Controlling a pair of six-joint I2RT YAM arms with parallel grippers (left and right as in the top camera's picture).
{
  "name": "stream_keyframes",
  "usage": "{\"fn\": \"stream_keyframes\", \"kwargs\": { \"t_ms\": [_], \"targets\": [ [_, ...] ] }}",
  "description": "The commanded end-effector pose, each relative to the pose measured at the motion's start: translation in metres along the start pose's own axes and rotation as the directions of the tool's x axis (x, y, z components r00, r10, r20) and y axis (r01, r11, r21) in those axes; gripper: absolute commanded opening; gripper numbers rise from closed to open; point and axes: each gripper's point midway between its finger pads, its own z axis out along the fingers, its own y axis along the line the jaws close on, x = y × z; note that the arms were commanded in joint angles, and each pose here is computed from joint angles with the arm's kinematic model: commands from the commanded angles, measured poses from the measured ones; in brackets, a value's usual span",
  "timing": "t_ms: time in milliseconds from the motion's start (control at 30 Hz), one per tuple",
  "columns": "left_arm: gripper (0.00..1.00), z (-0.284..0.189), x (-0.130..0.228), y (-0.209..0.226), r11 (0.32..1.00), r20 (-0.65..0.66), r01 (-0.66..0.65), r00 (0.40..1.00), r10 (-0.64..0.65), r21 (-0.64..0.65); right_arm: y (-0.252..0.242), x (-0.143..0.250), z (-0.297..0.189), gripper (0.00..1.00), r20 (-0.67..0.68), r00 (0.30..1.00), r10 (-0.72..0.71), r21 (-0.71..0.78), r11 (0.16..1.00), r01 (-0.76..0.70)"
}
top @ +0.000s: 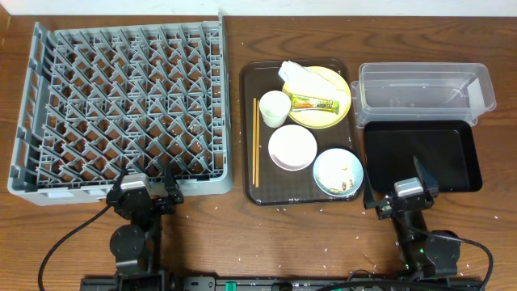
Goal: Sort waste into correct bins and load items into the dishwasher
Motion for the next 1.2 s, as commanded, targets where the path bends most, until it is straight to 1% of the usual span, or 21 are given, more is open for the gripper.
{"fn": "stream_keyframes", "kwargs": {
  "t_ms": [0,67,167,233,267,333,467,567,600,633,800,833,900,1033,1067,1167],
  "targets": [
    [0.92,0.001,0.016,0.005,1.0,-0.046,-0.01,0.999,0.009,-0.021,0.0,0.0,0.0,0.99,0.003,1.0,-0.031,0.0,1.0,0.031],
    [0.91,0.001,0.016,0.005,1.0,-0.047,-0.01,0.999,0.009,-0.021,0.0,-0.002,0.0,0.99,0.009,1.0,-0.03,0.0,1.0,0.03],
    [0.92,0.001,0.016,0.004,1.0,-0.047,-0.01,0.999,0.009,-0.021,0.011,-0.019,-0.001,0.99,0.084,0.996,0.029,-0.069,0.997,-0.023],
    [0.91,0.001,0.016,0.005,1.0,-0.047,-0.01,0.999,0.009,-0.021,0.01,-0.029,-0.002,0.99,0.122,0.991,0.06,-0.076,0.996,-0.051],
    [0.92,0.001,0.016,0.005,1.0,-0.047,-0.01,0.999,0.009,-0.021,0.009,-0.036,-0.003,0.99,0.139,0.985,0.1,-0.079,0.993,-0.09],
    [0.91,0.001,0.016,0.005,1.0,-0.047,-0.01,0.999,0.009,-0.021,0.01,-0.046,-0.005,0.99,0.148,0.979,0.137,-0.104,0.987,-0.123],
    [0.92,0.001,0.016,0.004,1.0,-0.047,-0.01,0.999,0.009,-0.021,0.017,-0.074,-0.006,0.99,0.153,0.978,0.139,-0.183,0.977,-0.11],
    [0.92,0.001,0.016,0.005,1.0,-0.047,-0.01,0.999,0.009,-0.021,0.014,-0.092,0.001,0.99,0.113,0.983,0.145,-0.2,0.972,-0.12],
    [0.91,0.001,0.016,0.005,1.0,-0.047,-0.01,0.999,0.009,-0.021,0.013,-0.107,0.009,0.99,0.083,0.985,0.149,-0.225,0.966,-0.127],
    [0.92,0.001,0.016,0.005,1.0,-0.047,-0.01,0.999,0.009,-0.021,0.013,-0.112,0.014,0.99,0.07,0.986,0.151,-0.24,0.962,-0.13],
    [0.92,0.001,0.016,0.004,1.0,-0.047,-0.01,0.999,0.009,-0.021,0.022,-0.152,0.052,0.99,-0.001,0.989,0.145,-0.384,0.914,-0.135],
    [0.92,0.001,0.016,0.004,1.0,-0.047,-0.01,0.999,0.009,-0.021,0.024,-0.16,0.068,0.99,-0.039,0.99,0.136,-0.425,0.894,-0.14],
    [0.91,0.001,0.016,0.005,1.0,-0.047,-0.01,0.999,0.009,-0.021,0.024,-0.167,0.091,0.99,-0.096,0.989,0.111,-0.459,0.877,-0.143],
    [0.92,0.001,0.016,0.005,1.0,-0.047,-0.01,0.999,0.009,-0.021,0.02,-0.178,0.129,0.99,-0.167,0.985,0.043,-0.503,0.855,-0.123],
    [0.91,0.001,0.016,0.005,1.0,-0.047,-0.01,0.999,0.009,-0.021,0.018,-0.183,0.147,0.99,-0.202,0.979,0.012,-0.524,0.843,-0.118],
    [0.92,0.001,0.016,0.005,1.0,-0.047,-0.01,0.999,0.009,-0.021,0.016,-0.182,0.172,0.99,-0.27,0.962,-0.04,-0.552,0.825,-0.121]
  ]
}}
